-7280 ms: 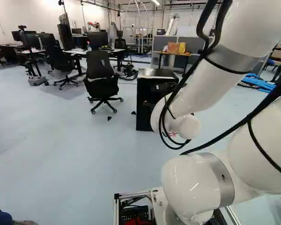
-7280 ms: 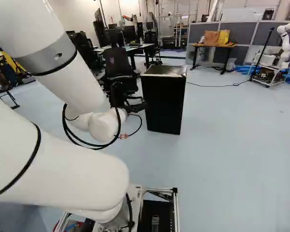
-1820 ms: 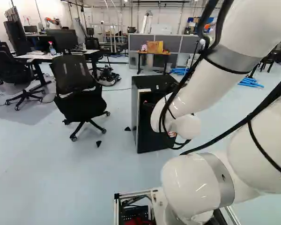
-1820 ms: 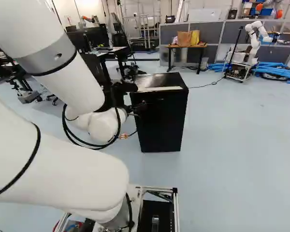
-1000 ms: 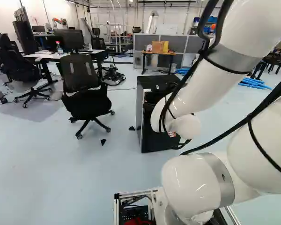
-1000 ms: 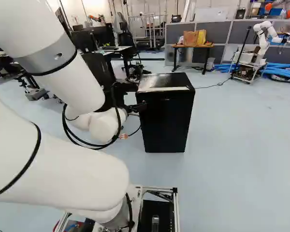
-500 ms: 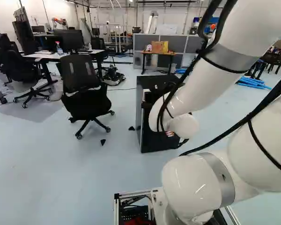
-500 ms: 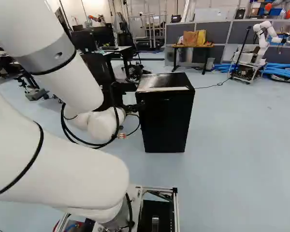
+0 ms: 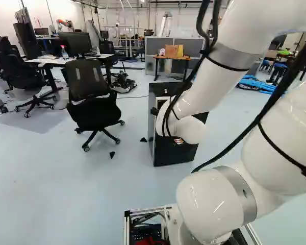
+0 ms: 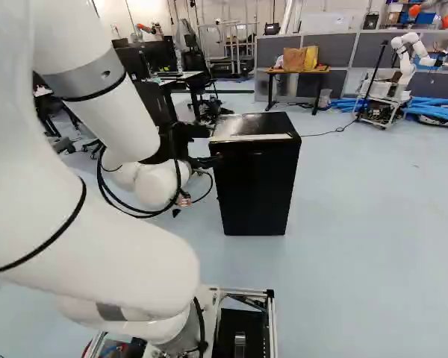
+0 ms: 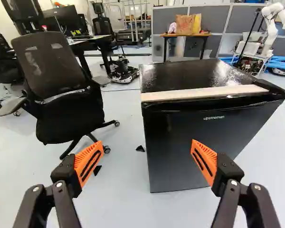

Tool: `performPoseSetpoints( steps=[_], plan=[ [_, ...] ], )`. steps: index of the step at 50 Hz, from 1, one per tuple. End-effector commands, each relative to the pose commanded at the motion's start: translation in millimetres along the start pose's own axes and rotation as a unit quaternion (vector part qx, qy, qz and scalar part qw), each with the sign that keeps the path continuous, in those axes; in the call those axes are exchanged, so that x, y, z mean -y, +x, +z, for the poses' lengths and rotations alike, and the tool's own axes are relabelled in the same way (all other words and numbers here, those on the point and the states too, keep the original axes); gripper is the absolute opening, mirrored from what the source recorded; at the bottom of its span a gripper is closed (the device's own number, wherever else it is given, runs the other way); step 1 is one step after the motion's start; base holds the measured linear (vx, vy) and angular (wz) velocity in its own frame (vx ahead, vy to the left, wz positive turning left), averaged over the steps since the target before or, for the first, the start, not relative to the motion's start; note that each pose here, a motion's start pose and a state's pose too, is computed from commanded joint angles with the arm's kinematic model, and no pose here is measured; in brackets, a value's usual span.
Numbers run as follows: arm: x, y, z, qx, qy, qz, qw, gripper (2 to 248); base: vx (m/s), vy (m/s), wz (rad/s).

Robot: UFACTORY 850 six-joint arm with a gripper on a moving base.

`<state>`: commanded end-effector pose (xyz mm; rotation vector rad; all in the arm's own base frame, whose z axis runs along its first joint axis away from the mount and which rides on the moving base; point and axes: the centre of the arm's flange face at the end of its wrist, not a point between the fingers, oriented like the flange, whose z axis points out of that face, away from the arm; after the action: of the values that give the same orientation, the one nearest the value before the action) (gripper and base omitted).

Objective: Grab a drink from the fridge

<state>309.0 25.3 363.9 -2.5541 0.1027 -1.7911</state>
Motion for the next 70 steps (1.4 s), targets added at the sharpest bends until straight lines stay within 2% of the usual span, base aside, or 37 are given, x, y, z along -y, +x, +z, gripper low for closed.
performPoseSetpoints(
  steps=[34, 59, 70],
  plan=[
    [19.7, -6.7, 66.1, 0.021, -0.047, 0.031, 0.9982, 247, 0.0, 0.0, 0.0],
    [36.0, 3.2, 89.5, -0.007, -0.08, 0.059, 0.995, 247, 0.0, 0.0, 0.0],
    [42.8, -0.7, 102.5, -0.007, -0.098, 0.069, 0.9928, 247, 0.0, 0.0, 0.0]
  ],
)
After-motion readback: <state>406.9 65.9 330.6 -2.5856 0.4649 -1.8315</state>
